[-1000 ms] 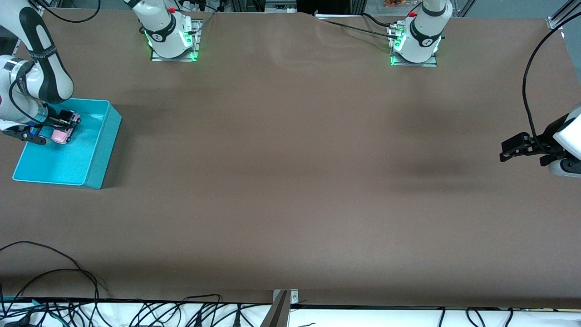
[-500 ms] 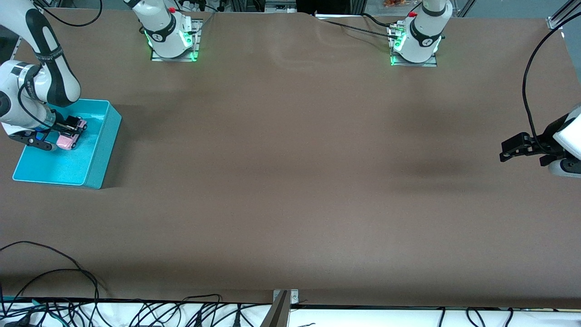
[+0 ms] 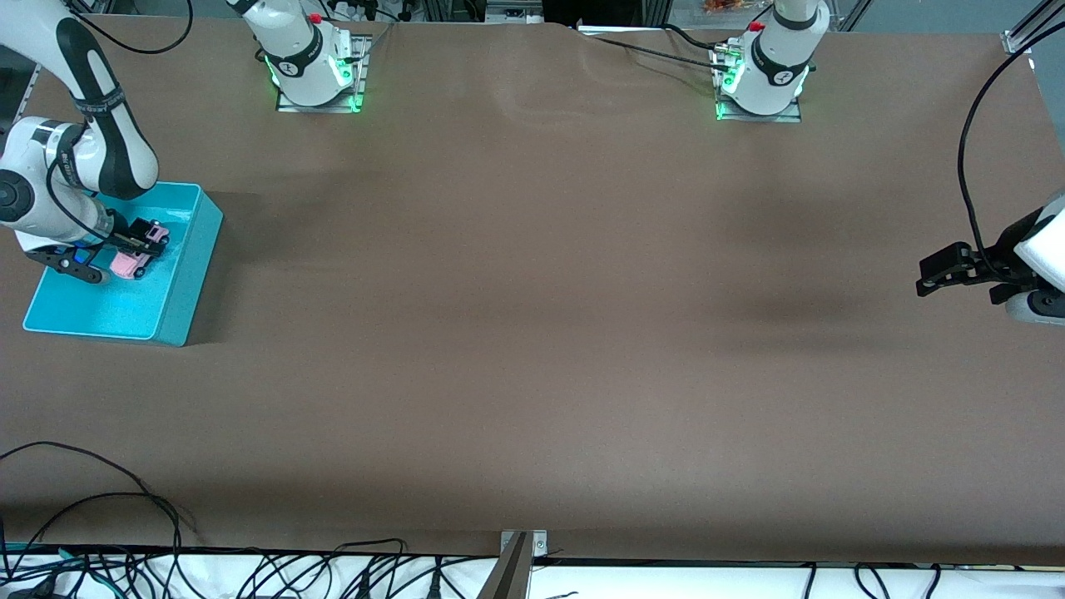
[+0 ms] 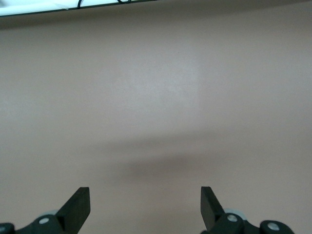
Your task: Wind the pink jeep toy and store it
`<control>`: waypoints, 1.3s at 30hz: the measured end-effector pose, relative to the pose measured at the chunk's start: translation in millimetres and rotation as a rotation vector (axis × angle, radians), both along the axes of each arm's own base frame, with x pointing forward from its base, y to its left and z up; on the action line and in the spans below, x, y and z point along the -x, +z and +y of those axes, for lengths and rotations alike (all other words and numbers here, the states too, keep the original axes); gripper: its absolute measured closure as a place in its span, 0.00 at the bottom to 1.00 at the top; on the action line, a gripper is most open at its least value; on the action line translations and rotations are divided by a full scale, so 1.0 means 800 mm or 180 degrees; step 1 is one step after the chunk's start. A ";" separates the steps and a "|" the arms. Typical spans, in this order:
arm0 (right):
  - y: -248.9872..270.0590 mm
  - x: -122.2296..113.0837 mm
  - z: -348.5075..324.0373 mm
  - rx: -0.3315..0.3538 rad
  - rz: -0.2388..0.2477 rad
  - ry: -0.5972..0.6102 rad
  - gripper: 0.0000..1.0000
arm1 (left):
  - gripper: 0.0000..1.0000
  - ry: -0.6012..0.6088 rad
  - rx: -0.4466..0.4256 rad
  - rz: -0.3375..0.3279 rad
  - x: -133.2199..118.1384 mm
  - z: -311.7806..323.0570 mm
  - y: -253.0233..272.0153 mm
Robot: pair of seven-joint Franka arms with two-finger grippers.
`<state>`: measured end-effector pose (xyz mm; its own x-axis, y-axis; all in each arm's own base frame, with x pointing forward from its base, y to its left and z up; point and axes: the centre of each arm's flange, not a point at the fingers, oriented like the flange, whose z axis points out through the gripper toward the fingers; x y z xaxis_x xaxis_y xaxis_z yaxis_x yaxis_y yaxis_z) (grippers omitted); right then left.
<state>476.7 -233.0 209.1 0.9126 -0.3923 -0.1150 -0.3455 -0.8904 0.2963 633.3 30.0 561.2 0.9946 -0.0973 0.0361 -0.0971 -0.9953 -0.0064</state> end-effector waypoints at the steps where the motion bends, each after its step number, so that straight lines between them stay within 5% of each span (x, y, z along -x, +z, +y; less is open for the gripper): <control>1: 0.000 -0.001 0.002 -0.0003 -0.0002 0.0007 0.06 | 0.00 0.0000 0.0000 -0.0002 0.000 0.000 0.000; 4: 0.000 -0.004 0.006 -0.0008 -0.0009 0.0028 0.00 | 0.00 0.0000 -0.0001 -0.0005 0.000 0.000 0.001; 23: 0.035 -0.028 0.030 0.0016 -0.0205 0.0169 0.00 | 0.00 0.0008 -0.0003 -0.0013 0.001 0.002 0.003; 39: 0.146 -0.065 0.129 0.0111 -0.0566 0.0624 0.00 | 0.00 0.0189 0.0019 -0.0091 0.008 -0.022 0.022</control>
<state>528.5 -130.1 325.6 0.9762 -0.2071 0.0645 -0.2169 -0.9358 0.2780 627.1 12.2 579.2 0.9972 -0.0377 0.0651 -0.0377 -0.9993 -0.0024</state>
